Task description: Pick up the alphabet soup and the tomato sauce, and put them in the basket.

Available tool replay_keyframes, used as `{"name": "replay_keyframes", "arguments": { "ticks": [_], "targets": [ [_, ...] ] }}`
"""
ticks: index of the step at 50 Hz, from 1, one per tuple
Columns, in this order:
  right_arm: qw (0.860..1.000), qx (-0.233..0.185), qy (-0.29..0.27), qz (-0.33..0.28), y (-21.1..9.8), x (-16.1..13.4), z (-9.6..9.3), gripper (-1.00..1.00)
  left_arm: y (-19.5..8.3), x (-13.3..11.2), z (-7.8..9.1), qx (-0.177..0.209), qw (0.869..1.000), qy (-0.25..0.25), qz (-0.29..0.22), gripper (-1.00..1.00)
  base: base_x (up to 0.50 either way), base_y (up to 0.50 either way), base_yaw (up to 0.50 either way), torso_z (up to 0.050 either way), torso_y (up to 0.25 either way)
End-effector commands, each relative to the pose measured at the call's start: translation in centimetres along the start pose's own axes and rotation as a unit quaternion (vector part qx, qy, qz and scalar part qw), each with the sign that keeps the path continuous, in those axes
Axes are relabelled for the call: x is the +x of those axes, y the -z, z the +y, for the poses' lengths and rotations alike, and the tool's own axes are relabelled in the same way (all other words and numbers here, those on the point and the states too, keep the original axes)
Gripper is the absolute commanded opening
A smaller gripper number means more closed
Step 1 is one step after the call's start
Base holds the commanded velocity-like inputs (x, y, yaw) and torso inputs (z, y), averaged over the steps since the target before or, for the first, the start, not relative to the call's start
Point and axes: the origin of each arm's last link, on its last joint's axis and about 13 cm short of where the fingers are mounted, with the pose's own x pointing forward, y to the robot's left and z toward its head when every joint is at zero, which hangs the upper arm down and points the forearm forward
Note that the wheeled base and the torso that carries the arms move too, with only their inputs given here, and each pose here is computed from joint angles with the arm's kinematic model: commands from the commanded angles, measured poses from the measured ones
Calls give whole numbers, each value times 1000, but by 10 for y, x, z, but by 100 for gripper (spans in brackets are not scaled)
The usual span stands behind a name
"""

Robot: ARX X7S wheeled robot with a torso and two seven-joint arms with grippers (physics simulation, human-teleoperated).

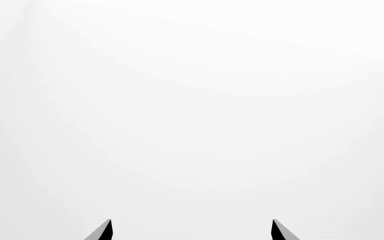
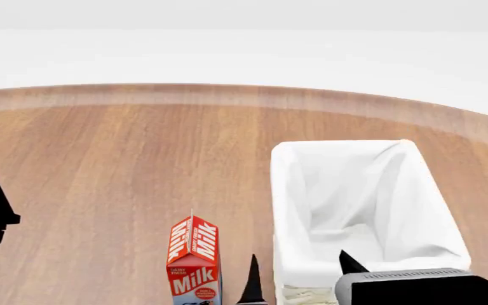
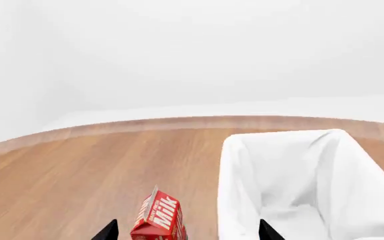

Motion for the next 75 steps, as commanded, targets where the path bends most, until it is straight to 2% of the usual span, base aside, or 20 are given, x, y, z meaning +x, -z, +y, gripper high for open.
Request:
{"name": "replay_keyframes", "arguments": {
  "ticks": [1,11,18,28,33,43,53,75],
  "targets": [
    [997,29,-15,75,9,-28,14,100,-1,1,-2,1,1000,2,0,100,0,0,0,0,0],
    [989,39,3,141,28,-50,25,100,2,-1,-3,3,1000,4,3,100,0,0,0,0,0],
    [975,75,12,208,44,-67,31,100,1,-3,-3,2,1000,4,2,100,0,0,0,0,0],
    [958,105,32,264,62,-85,34,100,6,-4,-2,1,1000,3,6,100,0,0,0,0,0],
    [950,107,50,288,64,-94,33,100,6,-3,-2,0,1000,2,6,100,0,0,0,0,0],
    [938,80,73,328,68,-108,29,100,5,-3,-3,0,1000,3,6,100,0,0,0,0,0],
    [932,83,89,342,72,-123,24,100,9,-4,-6,-2,1000,5,9,100,0,0,0,0,0],
    [932,73,139,326,77,-137,9,100,8,-4,-4,-3,1000,1,7,100,0,0,0,0,0]
  ]
}}
